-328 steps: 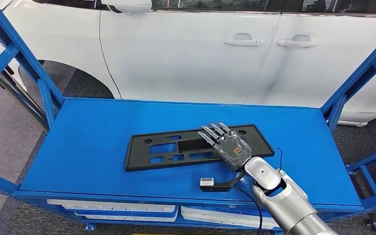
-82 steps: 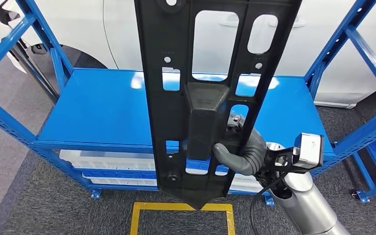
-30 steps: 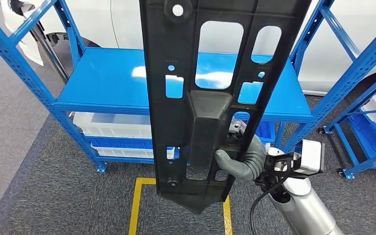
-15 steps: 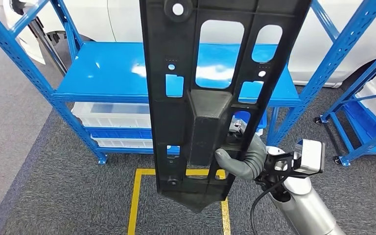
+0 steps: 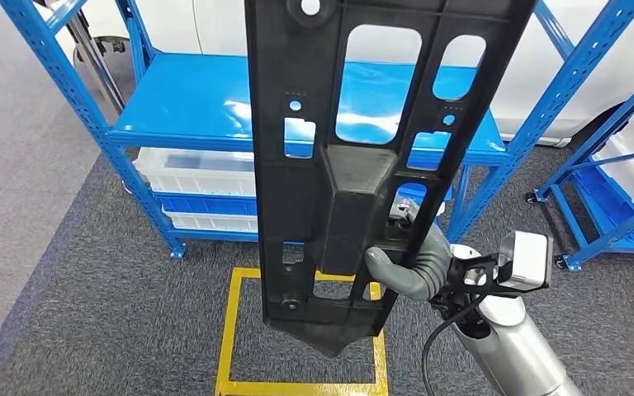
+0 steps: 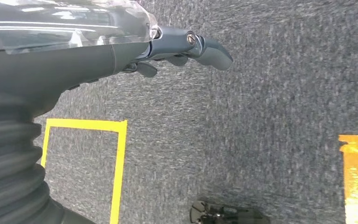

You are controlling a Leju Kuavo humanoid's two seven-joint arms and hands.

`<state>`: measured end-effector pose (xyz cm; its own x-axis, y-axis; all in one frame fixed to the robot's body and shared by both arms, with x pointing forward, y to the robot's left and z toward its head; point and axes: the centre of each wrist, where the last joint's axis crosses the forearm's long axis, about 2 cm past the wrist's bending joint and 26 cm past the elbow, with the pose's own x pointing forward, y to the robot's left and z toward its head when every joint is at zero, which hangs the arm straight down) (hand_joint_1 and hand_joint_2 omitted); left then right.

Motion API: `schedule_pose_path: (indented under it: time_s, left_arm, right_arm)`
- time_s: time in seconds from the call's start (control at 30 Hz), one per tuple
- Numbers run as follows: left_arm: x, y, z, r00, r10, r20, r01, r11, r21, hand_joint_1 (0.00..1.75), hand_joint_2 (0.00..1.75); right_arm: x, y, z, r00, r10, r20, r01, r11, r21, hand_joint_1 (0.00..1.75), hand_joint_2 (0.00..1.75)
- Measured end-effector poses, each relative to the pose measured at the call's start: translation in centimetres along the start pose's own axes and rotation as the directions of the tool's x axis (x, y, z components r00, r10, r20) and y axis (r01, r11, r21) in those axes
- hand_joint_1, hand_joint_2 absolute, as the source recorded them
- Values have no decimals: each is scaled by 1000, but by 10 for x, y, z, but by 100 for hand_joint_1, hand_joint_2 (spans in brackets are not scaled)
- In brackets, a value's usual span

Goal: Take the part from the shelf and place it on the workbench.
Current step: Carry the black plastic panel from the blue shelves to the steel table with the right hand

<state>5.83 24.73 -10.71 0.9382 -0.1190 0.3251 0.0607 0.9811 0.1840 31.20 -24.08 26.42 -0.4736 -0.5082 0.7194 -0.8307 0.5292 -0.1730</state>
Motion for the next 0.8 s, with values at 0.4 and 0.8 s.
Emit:
schedule_pose_path:
  time_s: [0.4,0.8]
  left_arm:
    - [0,-2,1,1000,-7,6,7,1000,1,0,175]
    - [-4,2,0,1000,-13,2,13,1000,8,0,175]
  right_arm:
    - [2,-1,3,1000,11,4,-11,1000,-23,171,175]
    - [-2,9,15,1000,1,-5,-1,999,-43,171,175]
